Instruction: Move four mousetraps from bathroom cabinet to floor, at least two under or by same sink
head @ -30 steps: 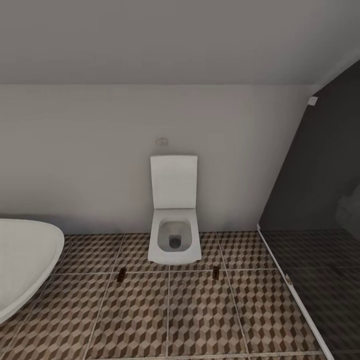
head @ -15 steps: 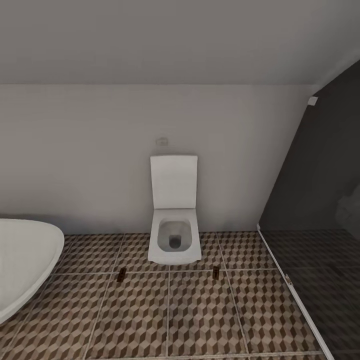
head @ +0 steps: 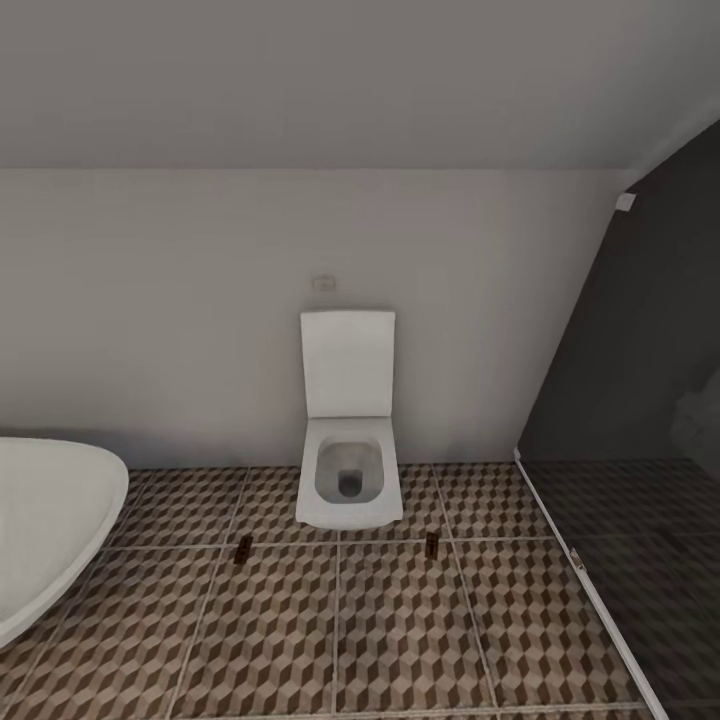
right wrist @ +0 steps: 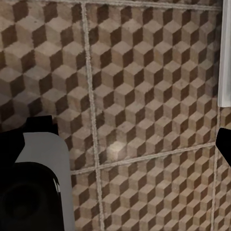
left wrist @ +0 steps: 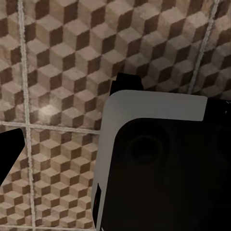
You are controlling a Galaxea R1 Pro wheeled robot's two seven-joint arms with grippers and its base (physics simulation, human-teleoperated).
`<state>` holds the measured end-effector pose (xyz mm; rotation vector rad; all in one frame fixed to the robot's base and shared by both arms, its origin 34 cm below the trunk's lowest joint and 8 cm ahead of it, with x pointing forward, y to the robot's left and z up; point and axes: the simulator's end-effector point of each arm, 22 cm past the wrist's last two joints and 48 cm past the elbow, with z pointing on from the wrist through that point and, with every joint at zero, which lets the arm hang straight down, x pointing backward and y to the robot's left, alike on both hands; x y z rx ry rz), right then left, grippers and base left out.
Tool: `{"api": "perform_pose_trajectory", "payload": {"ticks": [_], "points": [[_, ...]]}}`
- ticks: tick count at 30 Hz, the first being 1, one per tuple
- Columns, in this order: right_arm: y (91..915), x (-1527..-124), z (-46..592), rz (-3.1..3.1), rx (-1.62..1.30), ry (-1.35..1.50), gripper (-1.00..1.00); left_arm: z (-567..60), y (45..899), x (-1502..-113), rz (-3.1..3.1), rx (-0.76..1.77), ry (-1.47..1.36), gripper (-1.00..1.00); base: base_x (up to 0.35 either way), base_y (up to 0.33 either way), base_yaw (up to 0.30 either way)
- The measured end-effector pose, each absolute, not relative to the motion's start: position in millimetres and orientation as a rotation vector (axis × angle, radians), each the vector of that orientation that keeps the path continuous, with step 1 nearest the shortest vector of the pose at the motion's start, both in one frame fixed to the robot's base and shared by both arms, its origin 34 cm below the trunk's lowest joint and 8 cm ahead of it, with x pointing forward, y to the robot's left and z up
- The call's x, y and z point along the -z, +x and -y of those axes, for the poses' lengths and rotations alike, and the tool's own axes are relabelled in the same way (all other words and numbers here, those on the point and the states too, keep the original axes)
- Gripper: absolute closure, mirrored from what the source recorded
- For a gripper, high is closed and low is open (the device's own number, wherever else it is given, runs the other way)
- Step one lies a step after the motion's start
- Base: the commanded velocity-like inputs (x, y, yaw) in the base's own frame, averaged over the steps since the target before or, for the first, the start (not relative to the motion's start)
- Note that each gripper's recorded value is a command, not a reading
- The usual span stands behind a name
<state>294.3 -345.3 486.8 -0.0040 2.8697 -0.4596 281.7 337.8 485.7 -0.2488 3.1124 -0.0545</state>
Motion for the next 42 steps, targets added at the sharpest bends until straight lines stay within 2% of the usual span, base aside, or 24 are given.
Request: {"api": "perform_pose_trajectory", "payload": {"ticks": [42], "points": [[294.3,-486.7,345.1,-2.87,0.459,-0.004,-1.0,-337.7,281.7,-485.7,-3.113,0.055,-0.249,-1.0,0.0,0.0,0.0]]}}
